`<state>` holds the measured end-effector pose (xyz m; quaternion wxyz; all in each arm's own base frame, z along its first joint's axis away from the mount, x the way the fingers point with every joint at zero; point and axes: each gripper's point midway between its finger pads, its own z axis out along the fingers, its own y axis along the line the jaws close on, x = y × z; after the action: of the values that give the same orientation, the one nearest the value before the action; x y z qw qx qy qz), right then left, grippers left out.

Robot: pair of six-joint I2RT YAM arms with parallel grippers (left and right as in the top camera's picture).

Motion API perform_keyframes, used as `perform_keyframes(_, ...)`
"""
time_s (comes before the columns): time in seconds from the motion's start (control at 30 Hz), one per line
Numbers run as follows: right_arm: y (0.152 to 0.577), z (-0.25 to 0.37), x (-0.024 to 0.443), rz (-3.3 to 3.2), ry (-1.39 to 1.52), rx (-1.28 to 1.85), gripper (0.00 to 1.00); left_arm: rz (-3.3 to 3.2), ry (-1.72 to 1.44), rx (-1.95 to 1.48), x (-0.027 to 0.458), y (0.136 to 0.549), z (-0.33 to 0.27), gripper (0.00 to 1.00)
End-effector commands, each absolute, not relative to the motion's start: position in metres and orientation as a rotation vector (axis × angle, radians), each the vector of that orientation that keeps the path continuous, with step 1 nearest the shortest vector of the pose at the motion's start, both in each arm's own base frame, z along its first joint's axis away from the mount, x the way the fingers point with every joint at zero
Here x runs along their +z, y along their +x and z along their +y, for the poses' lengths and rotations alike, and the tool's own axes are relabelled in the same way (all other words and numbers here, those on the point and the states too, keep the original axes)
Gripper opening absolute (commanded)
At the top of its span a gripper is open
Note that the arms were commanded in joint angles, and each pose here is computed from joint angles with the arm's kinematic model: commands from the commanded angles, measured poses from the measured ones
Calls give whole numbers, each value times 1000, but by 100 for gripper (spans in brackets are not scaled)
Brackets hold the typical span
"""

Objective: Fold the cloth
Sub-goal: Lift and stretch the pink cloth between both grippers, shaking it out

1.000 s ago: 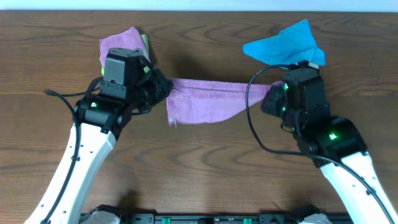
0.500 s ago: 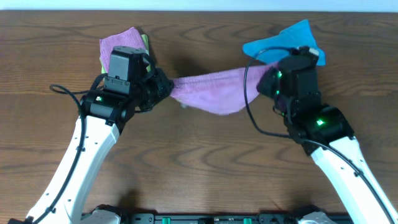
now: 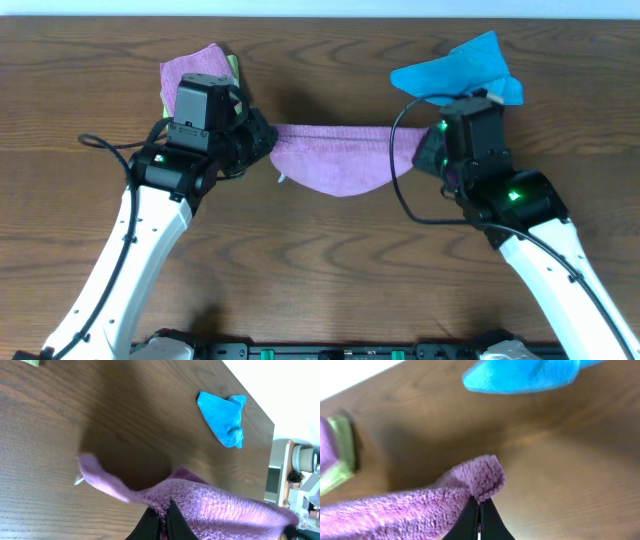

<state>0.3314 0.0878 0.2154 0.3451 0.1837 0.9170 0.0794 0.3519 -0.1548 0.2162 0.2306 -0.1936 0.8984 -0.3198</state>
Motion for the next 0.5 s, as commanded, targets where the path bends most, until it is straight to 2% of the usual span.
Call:
perform_keyframes(0.0, 320, 89, 210, 2437, 471, 217, 1, 2443, -506, -868, 224, 358, -152, 6)
perform_keyframes(0.13, 364, 78, 261, 2152, 457, 207, 2, 2329, -491, -870, 244, 378, -146, 6)
perform_keyframes(0.2, 367, 77, 273, 2111, 438, 221, 2, 2310, -502, -891, 250, 381, -145, 6)
perform_keyframes(0.37, 339, 75, 247, 2265, 433, 197, 1, 2373, -519, -877, 237, 374, -144, 6)
perform_keyframes(0.47, 344, 73, 249, 2242, 450, 185, 1, 2368, -531, -826, 229, 383, -138, 6)
